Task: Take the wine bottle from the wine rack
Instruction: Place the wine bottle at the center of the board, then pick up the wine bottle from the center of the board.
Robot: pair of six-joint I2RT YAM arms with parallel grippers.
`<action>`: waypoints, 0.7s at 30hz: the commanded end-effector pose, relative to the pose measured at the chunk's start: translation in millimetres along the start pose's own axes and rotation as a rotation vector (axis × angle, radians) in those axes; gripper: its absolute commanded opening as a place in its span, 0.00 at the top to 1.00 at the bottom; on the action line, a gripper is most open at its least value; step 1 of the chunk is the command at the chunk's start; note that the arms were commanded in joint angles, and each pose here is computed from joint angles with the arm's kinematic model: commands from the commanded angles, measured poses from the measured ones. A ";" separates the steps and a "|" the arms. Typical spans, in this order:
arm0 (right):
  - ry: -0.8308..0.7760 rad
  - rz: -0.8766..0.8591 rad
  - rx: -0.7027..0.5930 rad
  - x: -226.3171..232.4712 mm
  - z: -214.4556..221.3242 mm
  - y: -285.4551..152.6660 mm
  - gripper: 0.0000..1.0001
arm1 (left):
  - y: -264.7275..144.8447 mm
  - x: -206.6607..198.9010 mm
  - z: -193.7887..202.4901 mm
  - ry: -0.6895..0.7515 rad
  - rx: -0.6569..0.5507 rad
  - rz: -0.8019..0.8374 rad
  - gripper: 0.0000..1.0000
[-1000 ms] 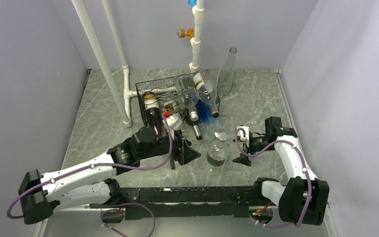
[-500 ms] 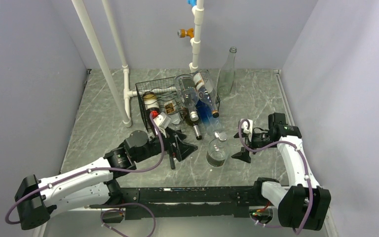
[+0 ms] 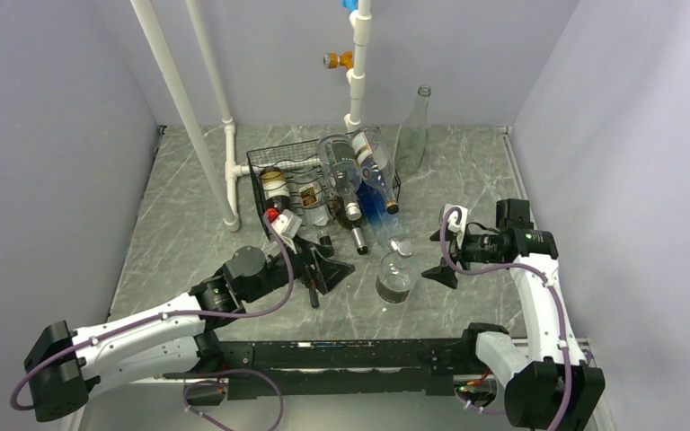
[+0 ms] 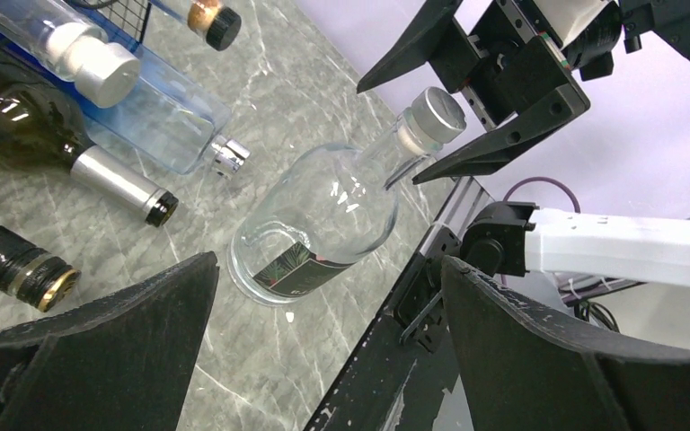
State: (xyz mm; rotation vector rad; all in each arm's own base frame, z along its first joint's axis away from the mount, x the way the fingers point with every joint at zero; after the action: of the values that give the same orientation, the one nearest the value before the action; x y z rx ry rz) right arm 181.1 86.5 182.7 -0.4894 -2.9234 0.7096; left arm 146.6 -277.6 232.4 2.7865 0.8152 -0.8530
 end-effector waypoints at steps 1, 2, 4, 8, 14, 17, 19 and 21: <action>-0.023 0.001 -0.044 -0.8 -21.9 -7.0 0.00 | -4.0 -4.5 -22.8 -0.003 -0.113 0.009 0.01; -0.025 0.000 -0.048 -0.4 -22.9 -7.1 0.00 | -4.7 -3.9 -24.2 -0.002 -0.118 0.004 0.01; -0.027 0.000 -0.055 0.1 -24.1 -7.2 0.00 | -6.0 -4.9 -26.0 0.009 -0.116 0.005 0.01; -0.039 0.001 -0.062 3.1 -25.9 -8.0 0.00 | -6.9 -8.7 -26.2 0.028 -0.087 0.017 0.01; -0.021 0.010 -0.091 3.0 -35.2 -9.9 0.00 | -9.0 -14.2 -27.9 0.024 -0.072 0.036 0.00; -0.048 -0.013 -0.118 5.3 -43.4 -11.3 0.00 | -10.6 -12.2 -26.8 0.026 -0.063 0.021 0.01; -0.069 -0.035 -0.137 8.1 -48.8 -11.8 0.00 | -10.7 -10.6 -25.9 0.031 -0.051 0.009 0.01; -0.088 -0.044 -0.149 6.9 -53.2 -11.0 0.00 | -10.6 -9.9 -25.3 0.036 -0.038 0.000 0.01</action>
State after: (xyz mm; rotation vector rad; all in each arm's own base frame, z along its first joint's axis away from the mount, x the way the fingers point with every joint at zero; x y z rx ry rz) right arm 179.7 93.2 211.4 -0.4795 -2.9744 0.6238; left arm 145.3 -266.8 232.0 2.7915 0.8591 -0.8438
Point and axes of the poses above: each gripper's point midway between its finger pads, its own y axis out along the fingers, its own x axis along the line the jaws close on, z = x × y, the point moved 3 cm from there along -y, back along the fingers, and after that the axes turned 2 degrees about y, right-handed, at the moved point
